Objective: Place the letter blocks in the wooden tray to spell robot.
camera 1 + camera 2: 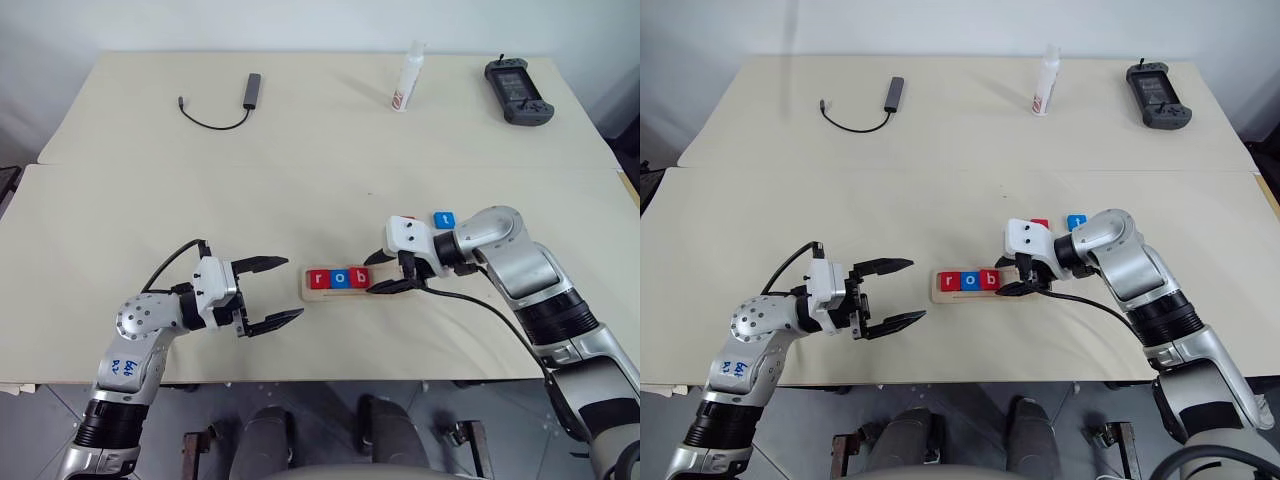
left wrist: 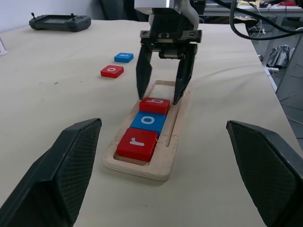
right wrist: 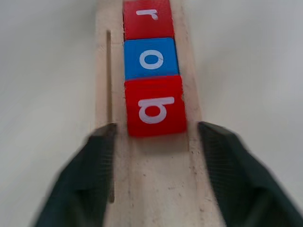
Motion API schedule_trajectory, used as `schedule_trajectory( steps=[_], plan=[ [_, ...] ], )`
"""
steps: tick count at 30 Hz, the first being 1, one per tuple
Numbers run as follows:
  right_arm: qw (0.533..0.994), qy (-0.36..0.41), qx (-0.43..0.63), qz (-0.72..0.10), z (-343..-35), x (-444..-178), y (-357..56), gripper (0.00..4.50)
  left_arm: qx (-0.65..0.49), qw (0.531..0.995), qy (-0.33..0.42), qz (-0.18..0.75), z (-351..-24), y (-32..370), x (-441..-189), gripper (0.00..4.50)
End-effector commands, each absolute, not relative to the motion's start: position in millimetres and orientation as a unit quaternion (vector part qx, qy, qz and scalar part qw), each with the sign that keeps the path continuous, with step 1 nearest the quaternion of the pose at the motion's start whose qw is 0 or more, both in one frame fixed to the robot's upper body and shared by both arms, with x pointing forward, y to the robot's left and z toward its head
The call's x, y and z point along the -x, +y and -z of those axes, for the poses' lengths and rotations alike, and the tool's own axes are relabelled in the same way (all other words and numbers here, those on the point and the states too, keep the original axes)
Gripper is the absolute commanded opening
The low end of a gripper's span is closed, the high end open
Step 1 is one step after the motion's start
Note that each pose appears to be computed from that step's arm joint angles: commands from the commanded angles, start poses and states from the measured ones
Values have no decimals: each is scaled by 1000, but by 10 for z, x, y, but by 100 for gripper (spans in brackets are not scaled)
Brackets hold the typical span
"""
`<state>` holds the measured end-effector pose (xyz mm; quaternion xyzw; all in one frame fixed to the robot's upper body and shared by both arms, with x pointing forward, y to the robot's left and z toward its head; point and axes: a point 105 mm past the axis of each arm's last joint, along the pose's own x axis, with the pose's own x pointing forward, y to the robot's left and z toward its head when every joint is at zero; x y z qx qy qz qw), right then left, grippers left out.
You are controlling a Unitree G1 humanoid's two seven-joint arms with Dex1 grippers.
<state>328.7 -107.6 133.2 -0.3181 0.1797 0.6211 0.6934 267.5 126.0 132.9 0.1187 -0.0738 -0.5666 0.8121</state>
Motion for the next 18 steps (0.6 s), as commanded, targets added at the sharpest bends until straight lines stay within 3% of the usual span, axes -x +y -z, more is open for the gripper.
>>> schedule_trajectory(
  steps=[1, 2, 9, 12, 18],
  plan=[
    [692, 165, 318, -627, -1483, -3240, -1120, 425, -124, 811, -92, 564, -1420, 1258, -2653, 450],
    [694, 162, 316, -627, -1504, -3238, -1119, 445, -124, 811, -92, 564, -1422, 1257, -2654, 450],
    [712, 129, 294, -624, -1673, -3244, -1102, 445, -123, 811, -95, 564, -1430, 1236, -2681, 450],
    [722, 119, 283, -620, -1698, -3269, -1047, 382, -123, 811, -96, 565, -1433, 1237, -2690, 450],
    [725, 116, 278, -620, -1596, -3303, -904, 171, -125, 810, -96, 565, -1444, 1239, -2706, 450]
  ],
)
